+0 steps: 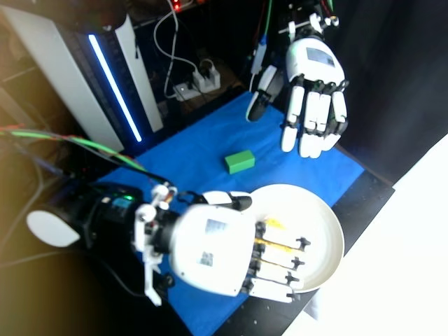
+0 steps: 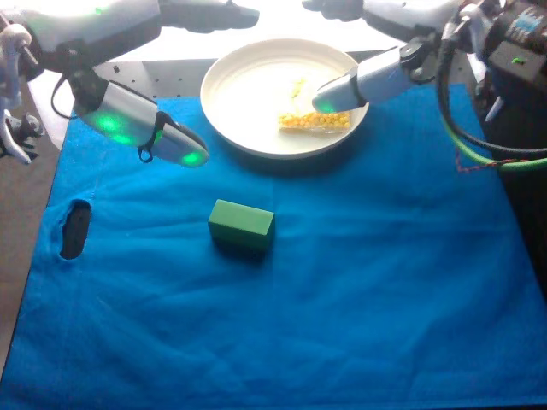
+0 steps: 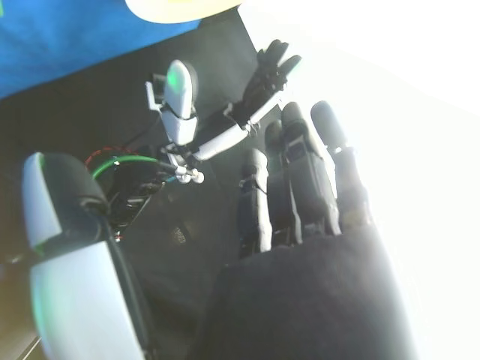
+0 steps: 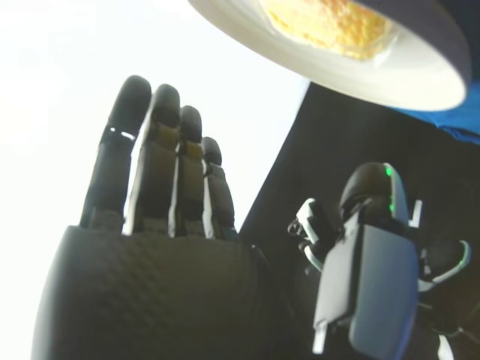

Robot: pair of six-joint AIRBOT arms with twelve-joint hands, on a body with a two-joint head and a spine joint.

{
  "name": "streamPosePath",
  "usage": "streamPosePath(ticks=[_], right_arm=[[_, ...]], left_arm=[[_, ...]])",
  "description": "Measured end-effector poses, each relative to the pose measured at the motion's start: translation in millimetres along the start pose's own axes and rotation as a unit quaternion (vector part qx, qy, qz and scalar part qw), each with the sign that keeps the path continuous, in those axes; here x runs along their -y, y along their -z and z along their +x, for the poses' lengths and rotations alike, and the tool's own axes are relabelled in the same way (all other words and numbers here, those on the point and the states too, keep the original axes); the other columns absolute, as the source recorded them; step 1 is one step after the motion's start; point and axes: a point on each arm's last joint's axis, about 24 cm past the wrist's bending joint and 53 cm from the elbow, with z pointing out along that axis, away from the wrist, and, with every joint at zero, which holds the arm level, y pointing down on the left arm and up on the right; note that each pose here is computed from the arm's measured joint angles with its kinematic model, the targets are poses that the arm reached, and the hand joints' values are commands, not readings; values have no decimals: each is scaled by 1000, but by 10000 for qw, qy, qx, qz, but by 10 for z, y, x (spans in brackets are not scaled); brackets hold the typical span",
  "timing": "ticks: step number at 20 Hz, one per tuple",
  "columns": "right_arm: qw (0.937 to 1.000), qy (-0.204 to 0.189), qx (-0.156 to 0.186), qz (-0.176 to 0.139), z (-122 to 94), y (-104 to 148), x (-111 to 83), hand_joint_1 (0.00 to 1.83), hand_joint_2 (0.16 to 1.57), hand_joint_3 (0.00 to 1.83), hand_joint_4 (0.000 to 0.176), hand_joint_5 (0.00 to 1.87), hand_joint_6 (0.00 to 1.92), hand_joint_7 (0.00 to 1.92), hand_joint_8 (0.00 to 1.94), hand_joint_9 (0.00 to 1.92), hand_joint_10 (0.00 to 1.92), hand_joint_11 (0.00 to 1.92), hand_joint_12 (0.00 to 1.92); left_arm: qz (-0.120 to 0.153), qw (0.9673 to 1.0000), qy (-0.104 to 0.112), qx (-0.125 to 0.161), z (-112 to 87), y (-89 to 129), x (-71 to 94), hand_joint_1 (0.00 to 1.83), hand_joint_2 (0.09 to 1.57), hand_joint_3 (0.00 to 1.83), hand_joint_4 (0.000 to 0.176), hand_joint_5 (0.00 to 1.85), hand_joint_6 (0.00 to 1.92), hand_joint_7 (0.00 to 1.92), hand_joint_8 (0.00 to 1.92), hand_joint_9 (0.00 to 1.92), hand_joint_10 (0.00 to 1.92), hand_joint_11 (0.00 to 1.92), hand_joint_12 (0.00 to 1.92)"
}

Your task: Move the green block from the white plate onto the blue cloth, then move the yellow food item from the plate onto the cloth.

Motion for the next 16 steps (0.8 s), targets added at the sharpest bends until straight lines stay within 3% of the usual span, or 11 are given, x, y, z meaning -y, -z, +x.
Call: streamPosePath(ticks=[1, 2, 4, 6, 7, 9, 10, 11, 12, 15, 16], right_arm=[[10000, 25, -49, 35, 42, -17, 7, 525, 801, 0, 34, 162, 0, 416, 2, 509, 6, 162, 1121], [9999, 33, -111, 63, 108, -48, 1, 565, 788, 0, 46, 170, 0, 395, 0, 432, 0, 70, 1072], [9999, 38, -141, 36, 165, -90, -32, 598, 780, 0, 41, 168, 0, 367, 0, 417, 0, 67, 1085], [9998, 82, -198, 5, 234, -125, -69, 681, 766, 0, 12, 183, 1, 367, 3, 486, 21, 167, 1209], [9997, 111, -226, -6, 262, -134, -83, 681, 766, 0, 12, 183, 1, 367, 3, 486, 21, 167, 1209], [9995, 142, -271, -16, 315, -160, -104, 660, 740, 0, 47, 198, 4, 280, 0, 275, 0, 6, 1050], [9995, 143, -292, -3, 338, -171, -106, 680, 728, 0, 54, 202, 5, 234, 4, 182, 10, 0, 786], [9994, 165, -308, -9, 358, -183, -114, 724, 734, 1, 53, 197, 1, 229, 3, 160, 7, 0, 643], [9994, 170, -308, -6, 368, -198, -114, 753, 737, 1, 41, 195, 0, 238, 5, 153, 3, 0, 626], [9992, 184, -343, 27, 406, -217, -108, 793, 753, 2, 22, 197, 2, 261, 4, 159, 3, 0, 589], [9992, 194, -338, 36, 402, -221, -100, 883, 776, 3, 1, 314, 1, 490, 3, 390, 26, 0, 1051]], left_arm=[[9, 10000, -35, 58, -55, -14, 16, 886, 751, 1, 107, 284, 1, 346, 2, 417, 1, 6, 1124], [43, 9998, -65, 179, -156, -34, 47, 892, 769, 3, 105, 283, 8, 324, 5, 411, 5, 0, 1119], [110, 9995, -47, 304, -249, -46, 95, 910, 747, 0, 99, 310, 18, 358, 18, 439, 17, 7, 1126], [113, 9995, -69, 290, -243, -52, 100, 883, 743, 0, 94, 302, 3, 350, 2, 442, 8, 0, 1170], [104, 9995, -70, 283, -240, -52, 96, 883, 743, 0, 94, 302, 3, 350, 2, 442, 8, 0, 1170], [118, 9994, -66, 304, -255, -54, 105, 896, 743, 0, 89, 312, 3, 365, 5, 451, 9, 0, 1182], [136, 9994, -66, 327, -273, -57, 117, 897, 745, 1, 93, 316, 4, 370, 6, 461, 12, 17, 1189], [151, 9993, -68, 345, -287, -59, 127, 863, 753, 4, 91, 310, 1, 359, 1, 464, 12, 24, 1189], [160, 9992, -66, 362, -301, -61, 135, 843, 755, 4, 76, 301, 0, 358, 0, 468, 13, 36, 1194], [196, 9990, -65, 406, -334, -64, 158, 856, 746, 0, 75, 305, 2, 365, 3, 483, 19, 43, 1195], [201, 9989, -65, 412, -338, -65, 161, 877, 737, 0, 74, 307, 2, 400, 16, 504, 26, 51, 1197]])
